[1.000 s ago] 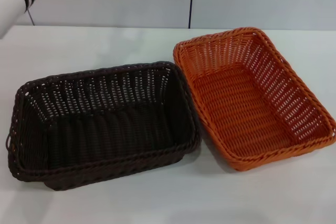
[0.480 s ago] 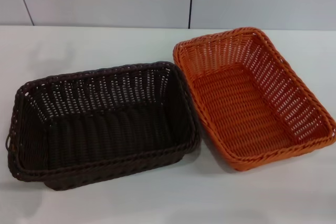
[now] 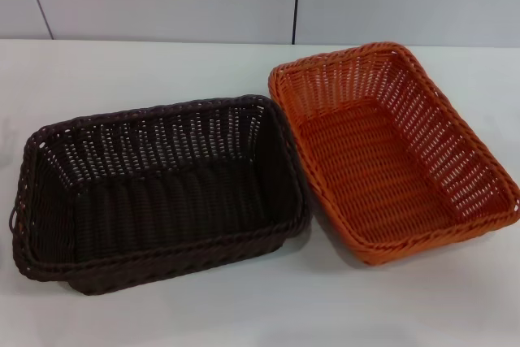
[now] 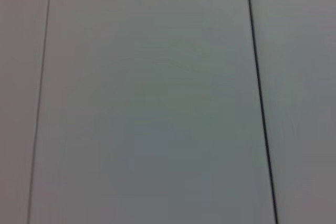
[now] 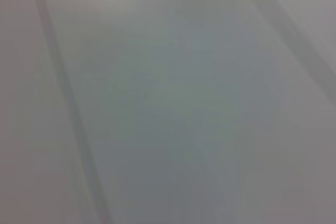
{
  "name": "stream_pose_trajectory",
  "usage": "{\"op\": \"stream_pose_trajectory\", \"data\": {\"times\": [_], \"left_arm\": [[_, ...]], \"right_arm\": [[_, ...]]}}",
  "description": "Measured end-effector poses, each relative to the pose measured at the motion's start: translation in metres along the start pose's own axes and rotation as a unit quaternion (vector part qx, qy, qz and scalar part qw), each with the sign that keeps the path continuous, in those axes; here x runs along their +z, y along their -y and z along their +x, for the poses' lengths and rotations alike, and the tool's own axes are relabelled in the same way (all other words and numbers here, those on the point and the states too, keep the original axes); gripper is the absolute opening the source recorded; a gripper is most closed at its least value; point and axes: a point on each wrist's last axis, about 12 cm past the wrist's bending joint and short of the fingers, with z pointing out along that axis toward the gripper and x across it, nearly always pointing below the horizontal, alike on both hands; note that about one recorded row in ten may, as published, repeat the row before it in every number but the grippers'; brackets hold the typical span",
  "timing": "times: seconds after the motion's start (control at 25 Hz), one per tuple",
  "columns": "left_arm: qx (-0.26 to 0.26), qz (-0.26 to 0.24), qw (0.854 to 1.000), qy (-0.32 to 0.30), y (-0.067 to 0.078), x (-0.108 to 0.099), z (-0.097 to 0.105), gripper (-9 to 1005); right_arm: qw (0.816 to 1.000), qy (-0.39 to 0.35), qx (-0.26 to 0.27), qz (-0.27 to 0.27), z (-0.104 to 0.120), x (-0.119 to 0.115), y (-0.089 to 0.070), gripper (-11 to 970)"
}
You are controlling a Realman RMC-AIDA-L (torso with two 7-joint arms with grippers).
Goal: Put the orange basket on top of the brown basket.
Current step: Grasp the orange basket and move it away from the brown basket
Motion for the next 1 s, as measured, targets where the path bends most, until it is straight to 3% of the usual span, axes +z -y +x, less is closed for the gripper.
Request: {"op": "stream_pose_trajectory", "data": {"times": [0.04,0.08,0.12,0.16,0.2,0.28,0.36,0.4,0.44,0.48,0.52,0.56,0.6,0.72,0.76,0.8,0.92,0.96,1.0], "left_arm": [[0.0,0.0,1.0,0.0,0.0,0.0,0.0,791],[0.006,-0.009,1.0,-0.026,-0.01,-0.014,0.01,791],[0.006,-0.009,1.0,-0.026,-0.01,-0.014,0.01,791],[0.006,-0.011,0.999,-0.03,-0.011,-0.016,0.011,791],[0.006,-0.011,0.999,-0.033,-0.012,-0.018,0.012,791],[0.009,-0.015,0.999,-0.045,-0.013,-0.021,0.017,791],[0.009,-0.016,0.999,-0.047,-0.013,-0.021,0.017,791],[0.01,-0.016,0.999,-0.049,-0.013,-0.021,0.018,791],[0.01,-0.016,0.998,-0.052,-0.013,-0.021,0.019,791],[0.012,-0.015,0.998,-0.054,-0.012,-0.021,0.02,791],[0.013,-0.015,0.998,-0.055,-0.012,-0.021,0.02,791],[0.013,-0.015,0.998,-0.055,-0.012,-0.021,0.02,791],[0.015,-0.015,0.998,-0.059,-0.012,-0.021,0.022,791],[0.015,-0.018,0.998,-0.062,-0.012,-0.021,0.023,791],[0.015,-0.018,0.998,-0.062,-0.012,-0.021,0.023,791],[0.015,-0.019,0.998,-0.064,-0.012,-0.021,0.024,791],[0.016,-0.023,0.997,-0.07,-0.014,-0.021,0.026,791],[0.017,-0.025,0.997,-0.073,-0.014,-0.021,0.027,791],[0.017,-0.025,0.997,-0.073,-0.014,-0.021,0.027,791]], "right_arm": [[1.0,-0.022,0.004,-0.016,-0.001,0.01,-0.003,569],[0.995,-0.088,0.02,-0.049,-0.003,0.037,-0.011,569],[0.995,-0.088,0.02,-0.049,-0.003,0.037,-0.011,602],[0.985,-0.152,0.028,-0.083,-0.007,0.061,-0.023,636],[0.985,-0.152,0.028,-0.083,-0.007,0.061,-0.023,669],[0.967,-0.224,0.013,-0.12,-0.02,0.089,-0.046,736],[0.957,-0.254,-0.009,-0.14,-0.028,0.099,-0.062,768],[0.957,-0.254,-0.009,-0.14,-0.028,0.099,-0.062,785],[0.948,-0.283,-0.037,-0.143,-0.036,0.105,-0.076,801],[0.948,-0.283,-0.037,-0.143,-0.036,0.105,-0.076,817],[0.943,-0.298,-0.051,-0.137,-0.037,0.107,-0.081,833],[0.932,-0.331,-0.085,-0.119,-0.043,0.114,-0.097,833],[0.932,-0.331,-0.085,-0.119,-0.043,0.114,-0.097,833],[0.901,-0.399,-0.155,-0.071,-0.048,0.122,-0.112,832],[0.881,-0.437,-0.172,-0.065,-0.054,0.127,-0.124,832],[0.881,-0.437,-0.172,-0.065,-0.054,0.127,-0.124,832],[0.863,-0.467,-0.176,-0.085,-0.065,0.131,-0.131,831],[0.847,-0.487,-0.186,-0.105,-0.077,0.128,-0.128,831],[0.847,-0.487,-0.186,-0.105,-0.077,0.128,-0.128,830]]}}
